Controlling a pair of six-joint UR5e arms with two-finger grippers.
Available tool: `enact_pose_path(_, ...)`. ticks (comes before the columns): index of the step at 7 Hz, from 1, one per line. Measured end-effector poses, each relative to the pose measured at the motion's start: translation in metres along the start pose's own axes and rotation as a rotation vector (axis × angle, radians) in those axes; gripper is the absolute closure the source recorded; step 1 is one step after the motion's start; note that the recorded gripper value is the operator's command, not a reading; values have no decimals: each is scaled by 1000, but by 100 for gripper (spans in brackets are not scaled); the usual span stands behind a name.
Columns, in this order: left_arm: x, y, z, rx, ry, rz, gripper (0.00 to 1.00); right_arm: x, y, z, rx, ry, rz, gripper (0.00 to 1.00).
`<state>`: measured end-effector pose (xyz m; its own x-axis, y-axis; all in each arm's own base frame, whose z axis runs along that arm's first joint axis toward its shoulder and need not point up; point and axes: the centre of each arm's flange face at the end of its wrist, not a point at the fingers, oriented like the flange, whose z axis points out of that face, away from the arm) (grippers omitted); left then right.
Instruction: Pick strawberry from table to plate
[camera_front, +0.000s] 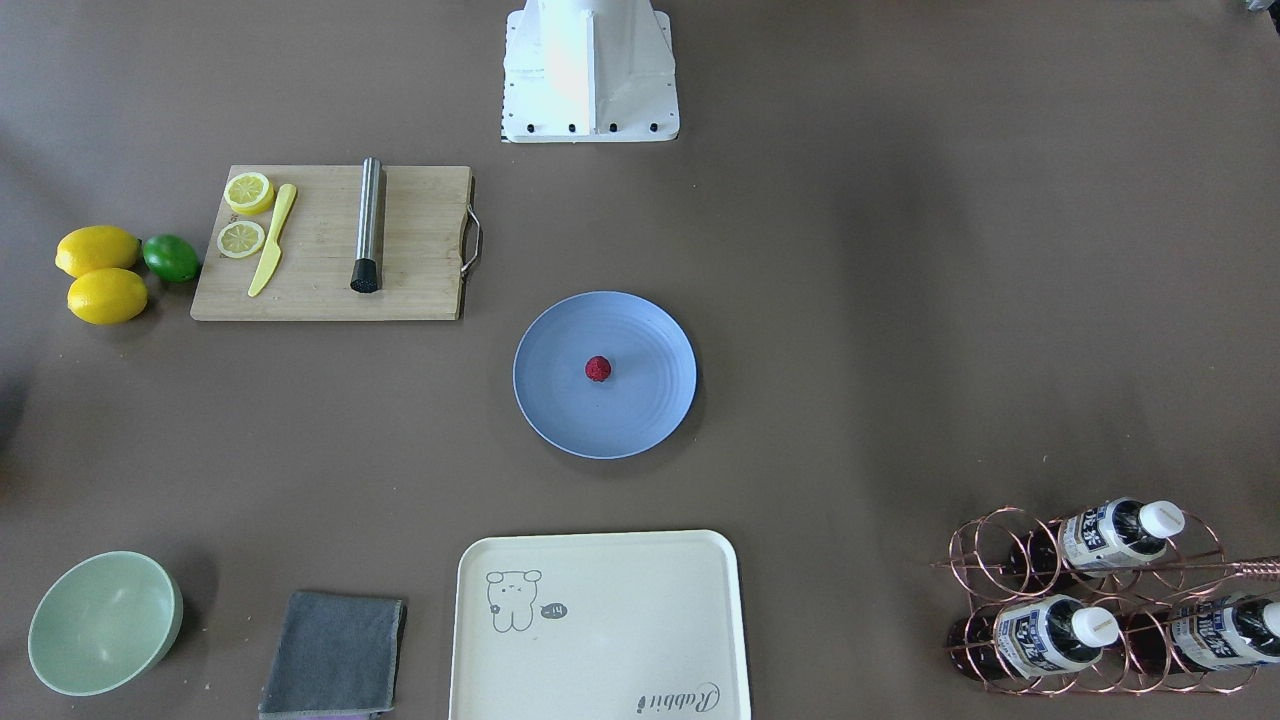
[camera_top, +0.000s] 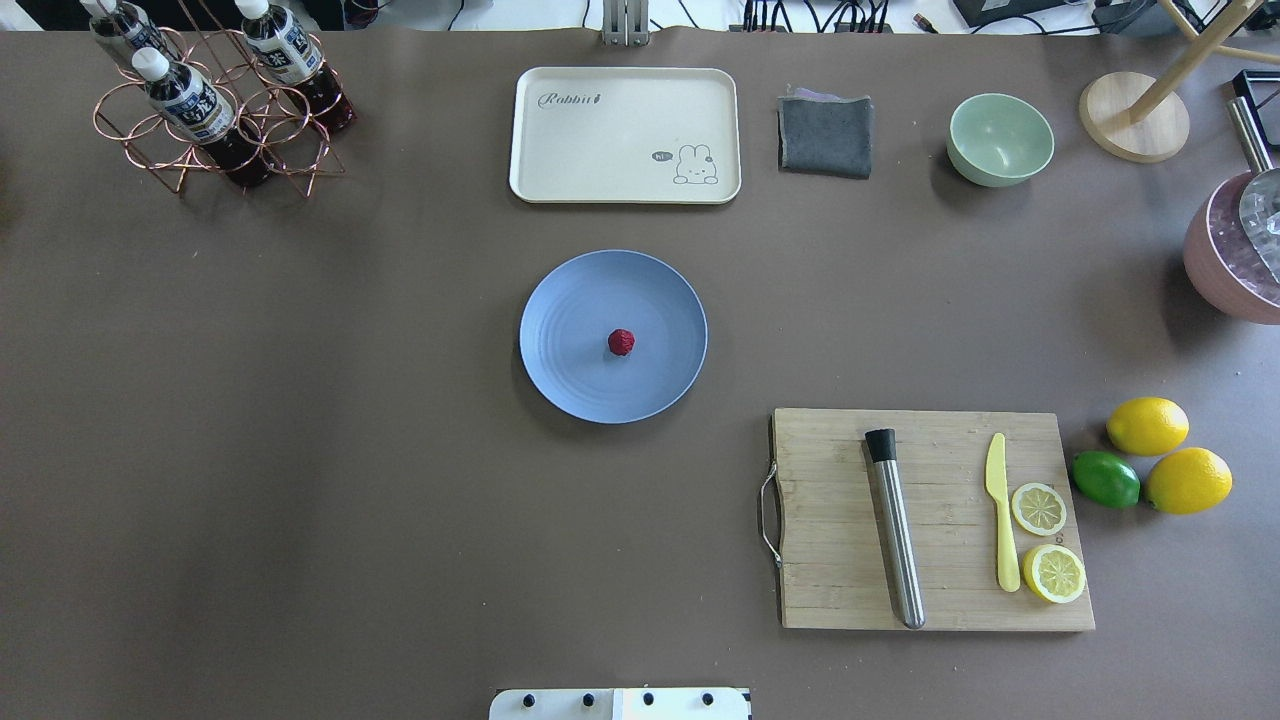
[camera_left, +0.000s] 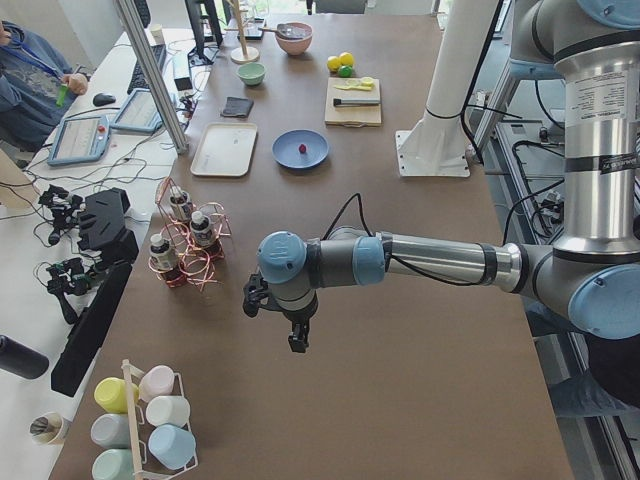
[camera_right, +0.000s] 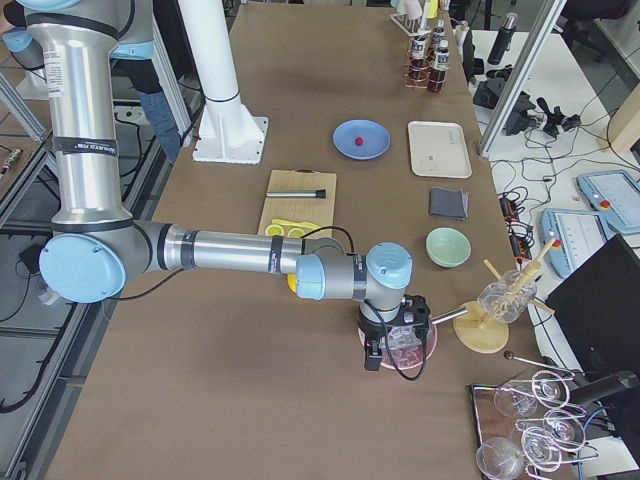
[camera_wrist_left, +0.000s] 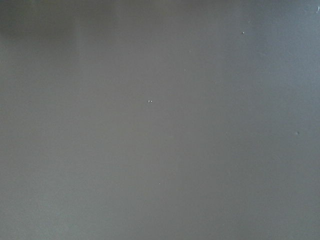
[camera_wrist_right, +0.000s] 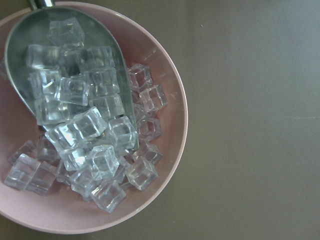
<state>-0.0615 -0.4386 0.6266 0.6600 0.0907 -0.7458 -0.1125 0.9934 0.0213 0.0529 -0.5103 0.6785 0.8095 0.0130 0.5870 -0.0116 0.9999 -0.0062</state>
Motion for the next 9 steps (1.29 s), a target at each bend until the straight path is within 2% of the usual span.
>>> enact_pose_path(9, -7, 4, -6, 10, 2, -22, 1, -2, 0, -1, 5, -1, -5, 0)
